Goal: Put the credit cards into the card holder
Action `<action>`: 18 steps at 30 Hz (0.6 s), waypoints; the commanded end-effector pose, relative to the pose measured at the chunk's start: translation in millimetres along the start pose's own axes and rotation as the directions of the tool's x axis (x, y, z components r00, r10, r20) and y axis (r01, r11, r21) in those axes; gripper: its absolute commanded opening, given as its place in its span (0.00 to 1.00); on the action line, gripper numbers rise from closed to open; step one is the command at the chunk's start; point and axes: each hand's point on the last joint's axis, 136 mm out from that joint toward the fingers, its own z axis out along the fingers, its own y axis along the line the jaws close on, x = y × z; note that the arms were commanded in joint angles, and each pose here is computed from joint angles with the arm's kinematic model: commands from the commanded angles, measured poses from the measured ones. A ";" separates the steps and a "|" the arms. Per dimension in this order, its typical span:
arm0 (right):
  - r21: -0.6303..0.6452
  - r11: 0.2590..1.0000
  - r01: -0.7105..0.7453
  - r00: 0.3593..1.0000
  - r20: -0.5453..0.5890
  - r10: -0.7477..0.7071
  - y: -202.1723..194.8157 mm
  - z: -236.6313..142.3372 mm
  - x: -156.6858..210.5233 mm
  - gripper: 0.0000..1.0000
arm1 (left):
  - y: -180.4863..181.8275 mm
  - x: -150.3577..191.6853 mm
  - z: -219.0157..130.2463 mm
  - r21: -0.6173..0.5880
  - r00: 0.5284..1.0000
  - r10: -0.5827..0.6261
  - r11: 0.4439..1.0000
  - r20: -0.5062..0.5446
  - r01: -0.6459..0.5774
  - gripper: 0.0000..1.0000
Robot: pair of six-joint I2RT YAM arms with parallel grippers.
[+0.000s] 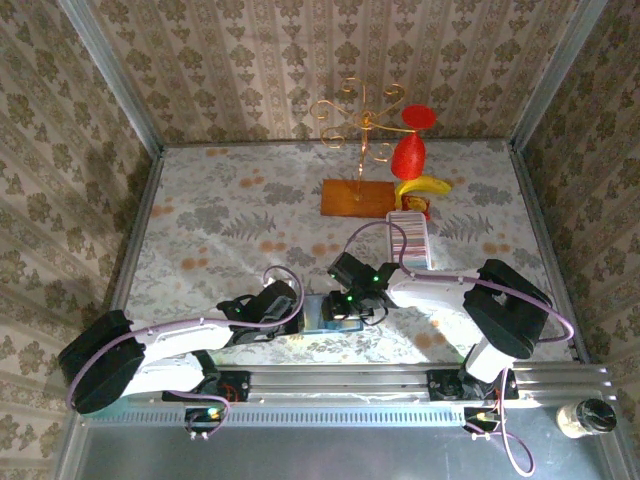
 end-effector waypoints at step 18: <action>0.074 0.997 0.033 0.998 0.050 -0.037 -5.6 -3.5 -19.2 0.36 | -2.9 -1.7 -1.2 -0.009 1.000 -0.003 1.000 -0.001 0.003 0.01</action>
